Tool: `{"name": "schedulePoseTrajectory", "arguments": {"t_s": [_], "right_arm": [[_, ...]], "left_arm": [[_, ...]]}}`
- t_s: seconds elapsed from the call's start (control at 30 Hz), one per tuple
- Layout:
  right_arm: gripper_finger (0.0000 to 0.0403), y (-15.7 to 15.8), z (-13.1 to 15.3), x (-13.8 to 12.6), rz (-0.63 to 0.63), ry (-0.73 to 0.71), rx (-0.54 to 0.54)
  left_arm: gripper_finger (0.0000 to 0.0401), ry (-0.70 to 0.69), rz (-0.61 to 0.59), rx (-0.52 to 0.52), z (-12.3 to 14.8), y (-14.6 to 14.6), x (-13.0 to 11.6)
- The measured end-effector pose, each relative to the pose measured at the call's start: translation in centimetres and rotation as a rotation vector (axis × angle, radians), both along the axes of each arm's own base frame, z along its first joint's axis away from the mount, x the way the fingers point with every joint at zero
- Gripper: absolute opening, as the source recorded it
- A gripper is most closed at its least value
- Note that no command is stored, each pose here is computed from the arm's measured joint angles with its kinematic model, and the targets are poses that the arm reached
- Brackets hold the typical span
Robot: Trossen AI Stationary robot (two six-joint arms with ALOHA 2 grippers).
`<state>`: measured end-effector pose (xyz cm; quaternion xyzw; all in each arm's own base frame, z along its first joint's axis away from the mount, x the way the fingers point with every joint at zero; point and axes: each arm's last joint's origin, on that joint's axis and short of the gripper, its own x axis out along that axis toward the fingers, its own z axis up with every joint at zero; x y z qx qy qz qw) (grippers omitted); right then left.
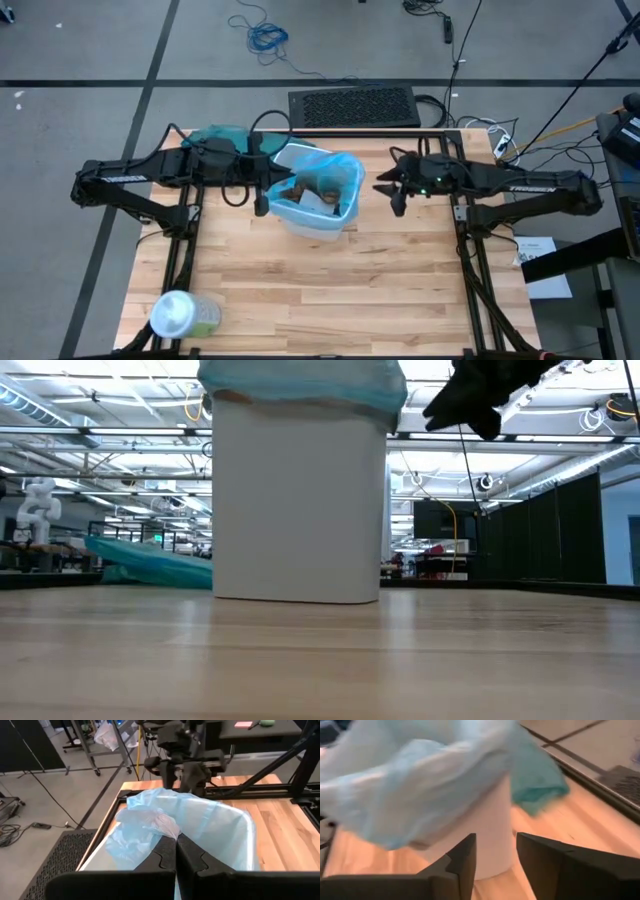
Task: Place trash/remove bag and relplace
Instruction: Close the light blue trash bag
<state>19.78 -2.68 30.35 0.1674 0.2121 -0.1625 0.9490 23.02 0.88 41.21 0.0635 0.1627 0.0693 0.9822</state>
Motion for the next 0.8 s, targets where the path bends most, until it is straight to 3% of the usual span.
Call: {"name": "schedulePoseTrajectory", "arguments": {"t_s": [0.1, 0.27, 0.5, 0.8], "right_arm": [[0.0165, -1.0, -0.6, 0.3, -0.017, 0.037, 0.020], [0.0191, -2.8, -1.7, 1.0, 0.087, -0.002, 0.083], [0.0171, -3.6, -3.0, 1.1, 0.202, -0.185, 0.082], [0.0148, -4.0, -5.2, 2.2, 0.206, -0.305, 0.109]], "left_arm": [[0.0000, 0.000, 0.000, 0.001, 0.0, -0.1, 0.0], [0.0000, 0.001, -0.001, 0.001, 0.0, -0.1, 0.0], [0.0000, 0.004, -0.001, 0.001, 0.0, -0.1, 0.0], [0.0000, 0.001, 0.002, 0.001, 0.0, -0.1, 0.0]]}}
